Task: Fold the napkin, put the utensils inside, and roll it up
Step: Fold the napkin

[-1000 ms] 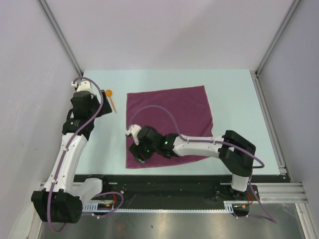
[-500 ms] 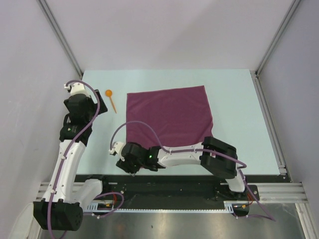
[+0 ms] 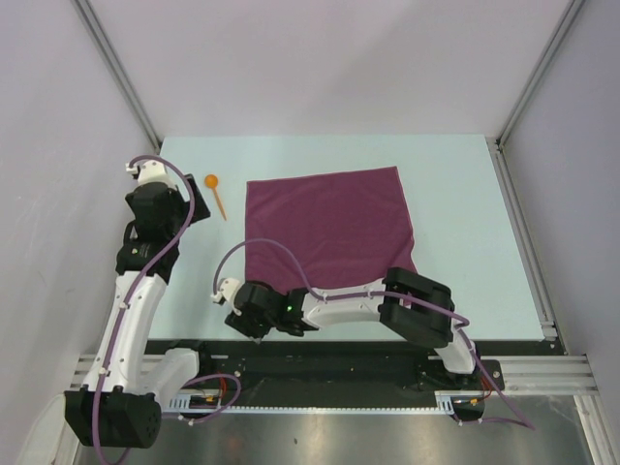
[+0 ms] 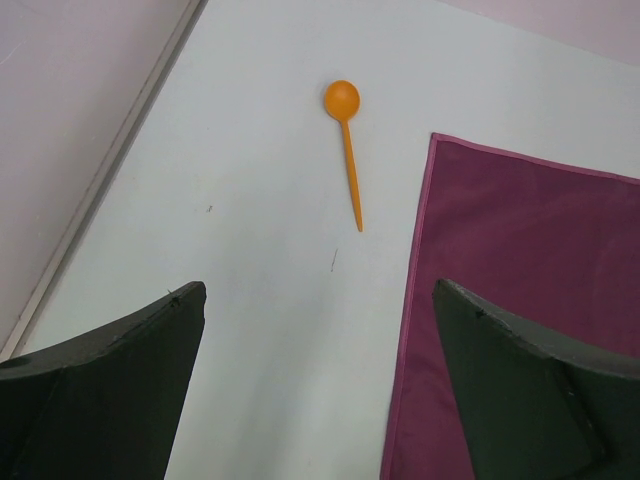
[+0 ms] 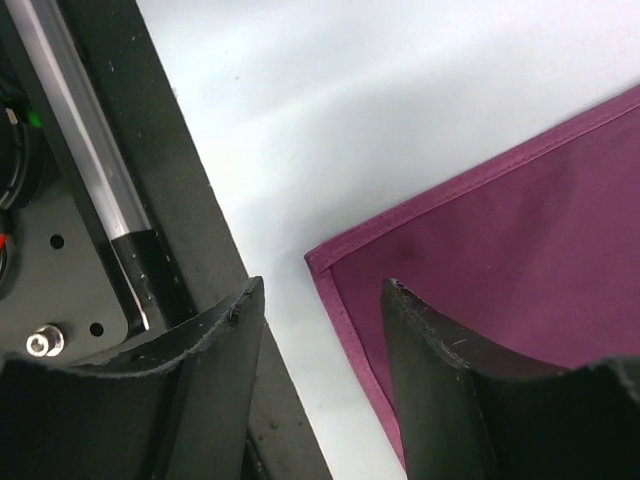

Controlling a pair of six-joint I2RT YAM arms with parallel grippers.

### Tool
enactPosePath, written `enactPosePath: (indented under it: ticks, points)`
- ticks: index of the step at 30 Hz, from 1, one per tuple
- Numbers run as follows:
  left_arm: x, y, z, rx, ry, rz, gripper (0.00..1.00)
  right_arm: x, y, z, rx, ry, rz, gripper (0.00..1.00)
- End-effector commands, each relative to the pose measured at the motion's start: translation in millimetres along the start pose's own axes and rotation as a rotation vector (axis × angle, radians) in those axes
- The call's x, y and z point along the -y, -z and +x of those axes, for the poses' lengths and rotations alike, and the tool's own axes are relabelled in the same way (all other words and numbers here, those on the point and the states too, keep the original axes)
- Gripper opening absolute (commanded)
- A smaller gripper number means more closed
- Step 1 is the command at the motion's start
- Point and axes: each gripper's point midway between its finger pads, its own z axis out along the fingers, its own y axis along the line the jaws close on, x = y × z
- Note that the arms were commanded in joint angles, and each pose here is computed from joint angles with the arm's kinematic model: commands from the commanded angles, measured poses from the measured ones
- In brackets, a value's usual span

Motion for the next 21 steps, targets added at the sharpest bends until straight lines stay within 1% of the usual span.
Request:
enactPosePath:
  ticks: [1, 6, 12, 14, 15, 16, 17, 18, 21]
  points:
    - [2.1, -1.6, -5.4, 0.017, 0.009, 0.014, 1.0, 3.7, -6.4, -16.1, 0.069, 0.015, 0.042, 0.55]
    - [3.5, -1.9, -4.7, 0.014, 0.01, 0.022, 1.0, 8.2, -11.8, -10.6, 0.056, 0.033, 0.084, 0.55]
    - [4.6, -2.3, -4.5, 0.013, 0.01, 0.027, 1.0, 7.9, -15.7, -1.3, 0.029, 0.057, 0.113, 0.52]
    - [4.6, -2.2, -4.2, 0.011, 0.011, 0.027, 1.0, 7.7, -16.8, 2.0, 0.017, 0.063, 0.126, 0.49]
    - [4.6, -1.6, -4.8, 0.013, 0.011, 0.028, 1.0, 9.8, -17.1, 2.6, 0.015, 0.065, 0.142, 0.45]
    - [4.5, -1.8, -4.1, 0.011, 0.011, 0.027, 0.99, 11.1, -18.3, 3.2, 0.012, 0.058, 0.152, 0.37]
    - [4.3, -2.2, -4.2, 0.011, 0.009, 0.026, 1.0, 13.1, -18.2, 4.6, 0.007, 0.055, 0.163, 0.33]
    - [4.2, -2.2, -3.8, 0.01, 0.011, 0.025, 1.0, 13.6, -18.4, 5.9, 0.003, 0.051, 0.167, 0.24]
    - [3.7, -1.8, -4.3, 0.012, 0.011, 0.023, 1.0, 16.5, -15.9, 4.1, 0.011, 0.028, 0.181, 0.1]
